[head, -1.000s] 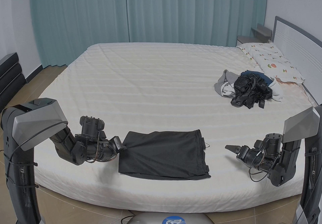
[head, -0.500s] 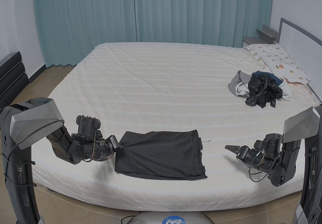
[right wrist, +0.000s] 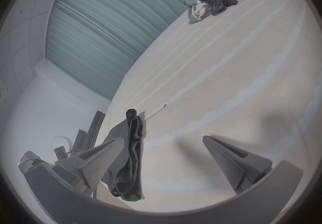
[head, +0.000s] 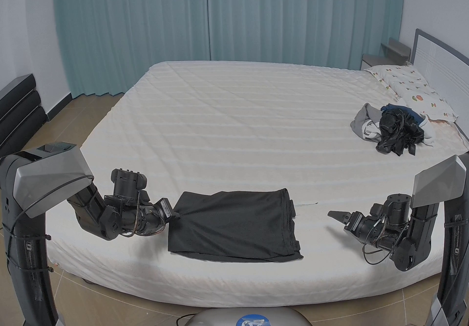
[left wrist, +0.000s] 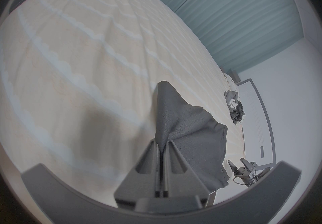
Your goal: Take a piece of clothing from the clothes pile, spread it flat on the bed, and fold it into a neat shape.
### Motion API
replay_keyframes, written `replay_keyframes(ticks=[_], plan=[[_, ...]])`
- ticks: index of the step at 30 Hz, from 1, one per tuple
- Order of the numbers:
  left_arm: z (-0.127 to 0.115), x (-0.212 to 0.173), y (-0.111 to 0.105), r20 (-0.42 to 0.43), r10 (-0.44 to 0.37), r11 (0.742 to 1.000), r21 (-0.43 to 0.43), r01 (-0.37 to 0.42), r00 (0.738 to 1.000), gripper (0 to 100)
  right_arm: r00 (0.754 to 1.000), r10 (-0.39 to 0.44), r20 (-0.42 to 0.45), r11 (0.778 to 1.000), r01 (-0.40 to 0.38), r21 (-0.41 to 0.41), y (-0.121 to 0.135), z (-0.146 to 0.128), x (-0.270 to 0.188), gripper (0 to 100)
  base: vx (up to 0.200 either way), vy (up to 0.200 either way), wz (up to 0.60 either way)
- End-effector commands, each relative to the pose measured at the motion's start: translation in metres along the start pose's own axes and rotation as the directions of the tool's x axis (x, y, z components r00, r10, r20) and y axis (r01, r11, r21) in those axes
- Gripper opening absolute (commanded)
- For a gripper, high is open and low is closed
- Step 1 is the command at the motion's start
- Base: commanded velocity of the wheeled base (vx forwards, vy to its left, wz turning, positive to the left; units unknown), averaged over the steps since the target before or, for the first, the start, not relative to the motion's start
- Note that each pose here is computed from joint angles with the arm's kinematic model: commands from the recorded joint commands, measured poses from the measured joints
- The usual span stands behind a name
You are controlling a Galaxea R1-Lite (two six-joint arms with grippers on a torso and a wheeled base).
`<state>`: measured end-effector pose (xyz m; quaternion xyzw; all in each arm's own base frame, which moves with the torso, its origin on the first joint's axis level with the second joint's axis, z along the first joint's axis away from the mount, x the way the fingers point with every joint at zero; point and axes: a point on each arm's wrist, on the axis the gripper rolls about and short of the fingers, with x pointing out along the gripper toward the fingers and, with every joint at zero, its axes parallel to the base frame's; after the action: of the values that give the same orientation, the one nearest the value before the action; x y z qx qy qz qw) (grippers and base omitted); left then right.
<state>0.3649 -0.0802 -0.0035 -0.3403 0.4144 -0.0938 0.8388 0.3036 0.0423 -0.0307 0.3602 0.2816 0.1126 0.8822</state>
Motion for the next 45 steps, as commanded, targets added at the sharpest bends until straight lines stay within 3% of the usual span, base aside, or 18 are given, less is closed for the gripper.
replay_keyframes(ticks=[1,5,17,18,23,33,45], plan=[[-0.001,-0.001,0.001,-0.002,0.003,1.000,-0.001,-0.003,1.000,0,1.000,0.006,0.005,1.000,-0.006,-0.003,0.001,0.000,0.000,100,0.000,0.200,0.00],[-0.002,-0.001,0.002,-0.005,0.007,1.000,0.000,-0.007,1.000,0,1.000,0.005,0.004,1.000,-0.005,-0.002,0.001,0.000,0.000,100,0.000,0.200,0.00],[-0.014,-0.004,0.007,-0.011,0.000,1.000,0.015,0.000,1.000,0,1.000,0.005,0.004,1.000,-0.005,-0.002,0.001,0.000,-0.001,100,0.000,0.000,0.00],[-0.015,-0.005,0.007,-0.003,-0.007,1.000,0.018,0.007,1.000,100,1.000,0.005,0.004,1.000,-0.005,-0.002,0.001,0.000,-0.001,100,0.000,0.000,0.00],[-0.015,-0.006,0.008,0.015,-0.021,0.999,0.026,0.021,1.000,100,1.000,0.007,0.006,1.000,-0.007,-0.003,0.001,0.001,-0.001,100,0.000,0.000,0.00],[0.013,0.026,-0.011,0.109,-0.108,0.993,0.068,0.101,0.988,100,1.000,0.005,0.006,1.000,-0.005,-0.003,0.000,0.000,0.001,100,0.000,0.000,0.00],[0.010,0.055,-0.012,0.138,-0.085,0.994,0.084,0.074,0.987,100,1.000,0.005,-0.006,1.000,-0.005,-0.004,0.001,-0.003,0.001,100,0.000,0.000,0.00]])
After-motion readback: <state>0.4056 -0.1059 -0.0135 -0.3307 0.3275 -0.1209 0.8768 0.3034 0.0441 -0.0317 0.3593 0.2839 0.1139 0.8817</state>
